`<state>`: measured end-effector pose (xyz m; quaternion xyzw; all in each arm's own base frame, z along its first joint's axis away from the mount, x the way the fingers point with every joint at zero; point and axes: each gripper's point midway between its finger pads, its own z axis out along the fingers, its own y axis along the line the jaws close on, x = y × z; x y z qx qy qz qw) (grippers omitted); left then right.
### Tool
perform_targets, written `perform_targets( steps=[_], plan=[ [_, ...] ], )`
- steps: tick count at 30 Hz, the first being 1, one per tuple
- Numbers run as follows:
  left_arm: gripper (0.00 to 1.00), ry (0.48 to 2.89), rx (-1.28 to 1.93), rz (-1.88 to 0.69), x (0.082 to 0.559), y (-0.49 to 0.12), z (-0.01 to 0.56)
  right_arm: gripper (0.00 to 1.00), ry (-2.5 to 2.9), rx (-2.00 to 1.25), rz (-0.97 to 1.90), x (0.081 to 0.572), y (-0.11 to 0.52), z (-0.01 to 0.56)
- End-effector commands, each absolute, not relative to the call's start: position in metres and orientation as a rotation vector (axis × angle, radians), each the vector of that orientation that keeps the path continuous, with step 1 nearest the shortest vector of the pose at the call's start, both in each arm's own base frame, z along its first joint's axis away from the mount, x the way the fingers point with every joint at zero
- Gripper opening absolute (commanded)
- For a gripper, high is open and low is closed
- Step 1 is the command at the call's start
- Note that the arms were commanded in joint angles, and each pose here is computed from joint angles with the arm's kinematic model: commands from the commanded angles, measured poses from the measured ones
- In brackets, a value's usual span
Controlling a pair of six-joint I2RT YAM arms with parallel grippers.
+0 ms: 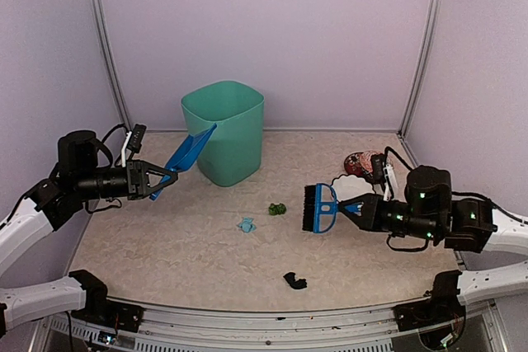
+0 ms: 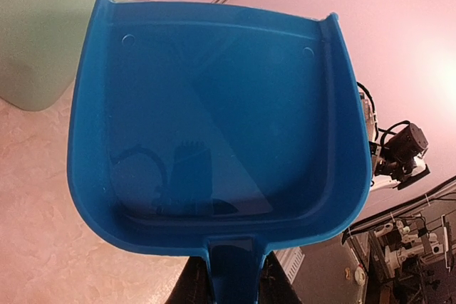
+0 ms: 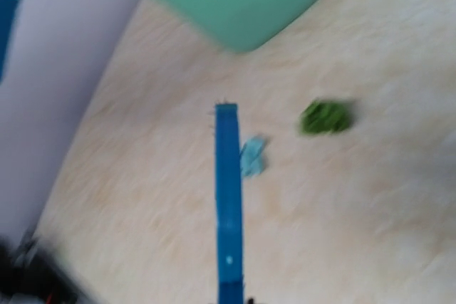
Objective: Sweep away the paper scraps from the table
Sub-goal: Sweep the paper scraps at the center of the board.
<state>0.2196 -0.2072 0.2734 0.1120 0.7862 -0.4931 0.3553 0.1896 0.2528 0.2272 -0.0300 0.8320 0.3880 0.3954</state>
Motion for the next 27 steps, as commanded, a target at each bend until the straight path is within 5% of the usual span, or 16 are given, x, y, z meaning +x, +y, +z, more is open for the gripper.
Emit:
perform_targets(
  steps=[1,12,27],
  plan=[
    [0.00,2.010,0.338,-1.300,0.215,-0.211,0.278,0.00,2.266,-0.334,1.089,0.139,0.249,0.194],
    [0.00,2.017,0.330,-1.316,0.213,-0.212,0.276,0.00,2.476,-0.495,1.233,0.101,0.270,0.123],
    [0.00,2.040,0.303,-1.310,0.210,-0.209,0.268,0.00,2.415,-0.186,0.961,0.163,0.266,0.096]
  ],
)
